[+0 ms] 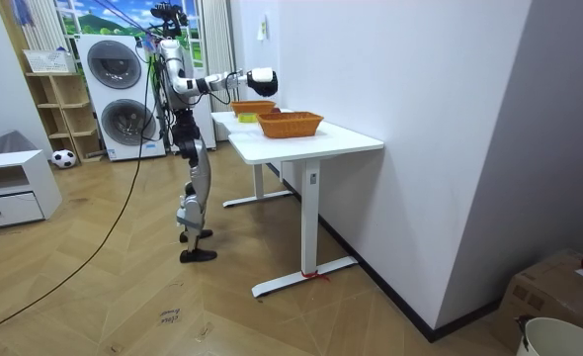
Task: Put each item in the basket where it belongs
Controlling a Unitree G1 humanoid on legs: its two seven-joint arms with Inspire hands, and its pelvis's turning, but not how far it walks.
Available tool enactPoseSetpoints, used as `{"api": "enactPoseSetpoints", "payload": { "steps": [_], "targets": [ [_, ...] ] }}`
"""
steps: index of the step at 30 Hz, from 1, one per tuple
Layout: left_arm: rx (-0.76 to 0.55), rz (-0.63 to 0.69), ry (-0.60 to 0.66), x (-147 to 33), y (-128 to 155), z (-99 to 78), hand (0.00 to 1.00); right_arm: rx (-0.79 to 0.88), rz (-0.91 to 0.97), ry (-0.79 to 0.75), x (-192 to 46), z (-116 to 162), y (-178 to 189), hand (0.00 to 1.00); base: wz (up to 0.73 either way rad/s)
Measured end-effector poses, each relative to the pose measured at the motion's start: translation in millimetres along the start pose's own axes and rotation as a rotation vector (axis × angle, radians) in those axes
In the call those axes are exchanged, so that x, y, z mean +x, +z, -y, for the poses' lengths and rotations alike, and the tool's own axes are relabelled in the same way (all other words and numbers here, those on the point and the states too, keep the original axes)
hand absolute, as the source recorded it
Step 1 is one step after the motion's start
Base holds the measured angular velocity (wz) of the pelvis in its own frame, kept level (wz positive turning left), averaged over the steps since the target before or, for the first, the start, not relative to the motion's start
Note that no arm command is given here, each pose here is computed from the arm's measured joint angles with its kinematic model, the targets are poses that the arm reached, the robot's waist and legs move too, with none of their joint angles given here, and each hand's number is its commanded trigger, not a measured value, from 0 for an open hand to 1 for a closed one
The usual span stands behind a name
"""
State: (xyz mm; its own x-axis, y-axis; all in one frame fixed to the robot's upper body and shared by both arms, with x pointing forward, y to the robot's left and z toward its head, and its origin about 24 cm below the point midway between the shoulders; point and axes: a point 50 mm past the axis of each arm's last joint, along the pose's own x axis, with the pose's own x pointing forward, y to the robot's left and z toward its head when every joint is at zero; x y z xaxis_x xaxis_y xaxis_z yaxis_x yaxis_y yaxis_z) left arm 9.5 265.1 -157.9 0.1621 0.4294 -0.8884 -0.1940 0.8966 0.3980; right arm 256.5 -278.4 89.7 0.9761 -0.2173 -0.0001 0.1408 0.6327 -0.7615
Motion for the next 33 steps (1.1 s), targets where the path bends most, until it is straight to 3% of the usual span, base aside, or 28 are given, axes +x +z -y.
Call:
{"api": "enactPoseSetpoints", "payload": {
  "steps": [31, 33],
  "targets": [
    [-0.002, 0.012, -0.027, 1.7, 11, 3.4, 0.0, 0.069, -0.18, 0.094, -8, -24, -44, 1.0, 0.0],
    [-0.002, 0.014, -0.028, 1.9, 12, 3.7, 0.0, 0.069, -0.179, 0.095, -8, -24, -44, 0.54, 0.0]
  ]
}}
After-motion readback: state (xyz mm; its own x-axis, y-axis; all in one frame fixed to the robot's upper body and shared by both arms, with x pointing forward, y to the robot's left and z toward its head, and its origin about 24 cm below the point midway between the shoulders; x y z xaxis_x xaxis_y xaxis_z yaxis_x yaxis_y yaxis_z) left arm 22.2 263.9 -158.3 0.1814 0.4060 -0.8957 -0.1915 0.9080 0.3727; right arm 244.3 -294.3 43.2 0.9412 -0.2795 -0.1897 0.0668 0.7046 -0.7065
